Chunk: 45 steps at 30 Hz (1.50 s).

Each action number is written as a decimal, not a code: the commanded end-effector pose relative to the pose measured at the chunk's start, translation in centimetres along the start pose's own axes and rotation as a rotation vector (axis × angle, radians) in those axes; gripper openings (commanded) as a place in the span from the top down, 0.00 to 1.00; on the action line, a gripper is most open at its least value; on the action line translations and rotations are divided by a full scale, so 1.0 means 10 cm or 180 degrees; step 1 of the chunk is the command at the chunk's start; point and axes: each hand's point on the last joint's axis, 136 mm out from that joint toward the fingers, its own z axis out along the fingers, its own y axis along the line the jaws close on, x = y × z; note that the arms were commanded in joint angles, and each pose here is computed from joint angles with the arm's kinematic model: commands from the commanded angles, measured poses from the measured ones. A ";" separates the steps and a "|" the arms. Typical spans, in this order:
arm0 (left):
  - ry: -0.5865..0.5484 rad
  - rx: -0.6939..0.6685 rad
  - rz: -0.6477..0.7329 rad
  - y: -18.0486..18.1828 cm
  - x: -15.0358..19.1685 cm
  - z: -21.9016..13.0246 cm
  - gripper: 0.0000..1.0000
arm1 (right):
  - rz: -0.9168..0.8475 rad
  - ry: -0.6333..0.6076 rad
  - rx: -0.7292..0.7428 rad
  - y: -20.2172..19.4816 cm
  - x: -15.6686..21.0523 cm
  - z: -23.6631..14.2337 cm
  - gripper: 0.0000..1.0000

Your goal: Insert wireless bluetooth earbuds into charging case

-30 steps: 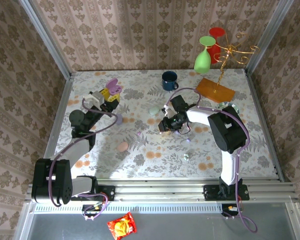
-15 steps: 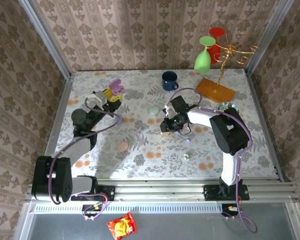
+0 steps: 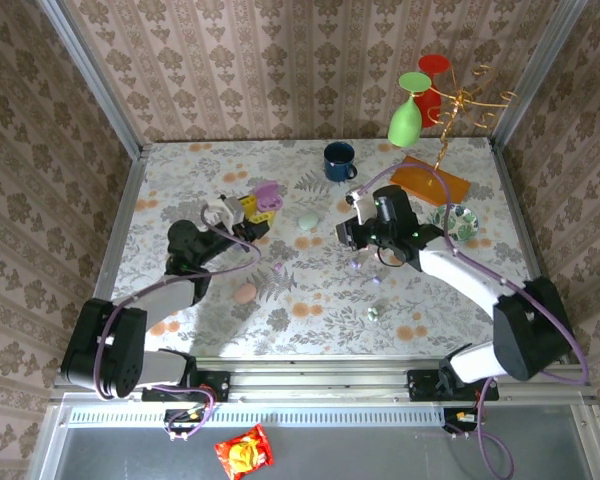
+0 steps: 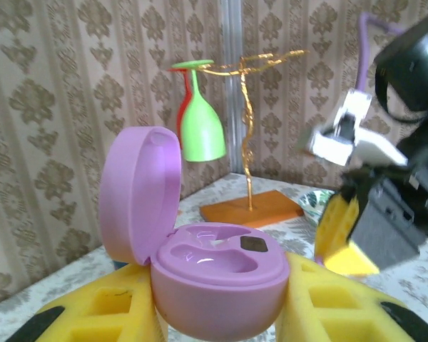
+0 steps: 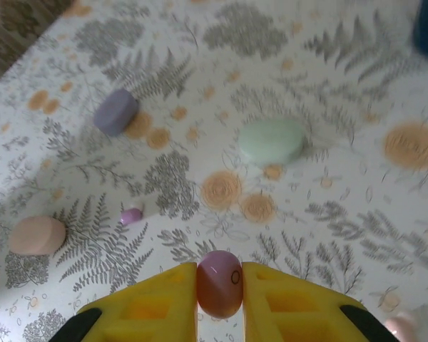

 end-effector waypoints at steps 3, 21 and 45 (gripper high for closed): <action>0.0088 0.0284 -0.0045 -0.23 0.15 0.10 0.70 | -0.0619 -0.0395 -0.0251 0.29 -0.37 -0.41 0.78; 0.0056 0.0936 -0.0308 -0.72 0.31 0.31 0.72 | -0.1375 -0.0458 -0.0689 0.98 -0.60 -0.43 0.79; -0.0057 0.1029 -0.0339 -0.78 0.12 0.29 0.73 | -0.1401 -0.0172 -0.0619 0.87 -0.42 -0.17 0.78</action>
